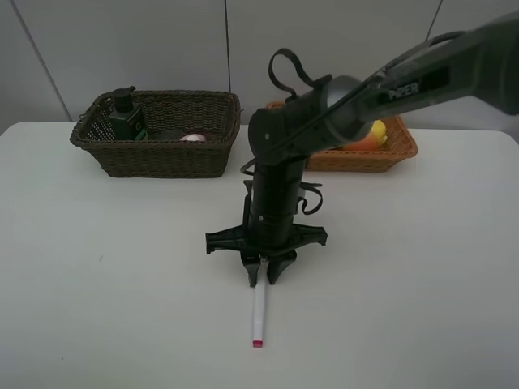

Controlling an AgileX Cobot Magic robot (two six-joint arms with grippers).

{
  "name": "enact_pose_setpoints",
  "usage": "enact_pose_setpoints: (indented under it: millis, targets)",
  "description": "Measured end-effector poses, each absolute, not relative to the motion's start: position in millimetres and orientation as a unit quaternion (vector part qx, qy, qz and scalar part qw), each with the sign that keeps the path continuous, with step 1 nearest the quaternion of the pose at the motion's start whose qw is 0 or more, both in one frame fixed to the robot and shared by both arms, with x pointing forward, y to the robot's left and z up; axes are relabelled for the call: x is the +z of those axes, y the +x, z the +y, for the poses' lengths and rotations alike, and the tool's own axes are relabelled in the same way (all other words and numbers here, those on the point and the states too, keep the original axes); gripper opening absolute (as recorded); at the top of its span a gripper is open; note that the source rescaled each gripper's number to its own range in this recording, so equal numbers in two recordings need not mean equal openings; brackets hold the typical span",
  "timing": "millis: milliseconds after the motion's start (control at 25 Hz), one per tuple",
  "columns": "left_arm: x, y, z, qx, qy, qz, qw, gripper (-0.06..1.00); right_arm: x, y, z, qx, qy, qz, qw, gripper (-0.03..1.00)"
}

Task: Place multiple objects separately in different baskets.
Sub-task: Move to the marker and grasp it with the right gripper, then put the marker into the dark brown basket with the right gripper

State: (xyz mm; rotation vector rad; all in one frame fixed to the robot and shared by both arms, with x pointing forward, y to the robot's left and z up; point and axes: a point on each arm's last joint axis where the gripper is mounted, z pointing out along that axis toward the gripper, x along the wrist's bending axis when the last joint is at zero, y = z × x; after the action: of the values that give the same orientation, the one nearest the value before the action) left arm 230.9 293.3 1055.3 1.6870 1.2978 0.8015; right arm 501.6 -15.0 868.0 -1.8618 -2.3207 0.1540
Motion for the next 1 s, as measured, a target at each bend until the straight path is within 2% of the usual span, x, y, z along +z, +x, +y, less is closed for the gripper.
enact_pose_setpoints:
  millis: [40, 160, 280, 480, 640, 840, 1000]
  targets:
    - [1055.3, 230.9, 293.3, 0.32, 0.673, 0.518, 0.42, 1.0, 868.0, 501.1, -15.5, 0.055, -0.617, -0.781, 0.082, 0.0]
    - [1055.3, 230.9, 293.3, 0.32, 0.673, 0.518, 0.42, 1.0, 874.7, 500.6, -15.9, 0.051, -0.604, -0.791, 0.083, 0.0]
    - [1055.3, 230.9, 293.3, 0.32, 0.673, 0.518, 0.42, 1.0, 901.5, 501.3, -15.4, 0.015, -0.591, -0.803, 0.078, 0.0]
    - [1055.3, 230.9, 293.3, 0.32, 0.673, 0.518, 0.42, 1.0, 976.2, 506.9, -17.7, -0.131, -0.539, -0.832, 0.017, 0.0]
    - [1055.3, 230.9, 293.3, 0.32, 0.673, 0.518, 0.42, 1.0, 1014.0, 529.1, -10.1, -0.281, -0.479, -0.83, -0.051, 0.0]
    - [1055.3, 230.9, 293.3, 0.32, 0.673, 0.518, 0.42, 1.0, 1030.2, 586.5, -0.1, -0.406, -0.448, -0.786, -0.13, 0.0]
    - [1055.3, 230.9, 293.3, 0.32, 0.673, 0.518, 0.42, 1.0, 1023.2, 629.9, 12.9, -0.454, -0.429, -0.761, -0.173, 0.0]
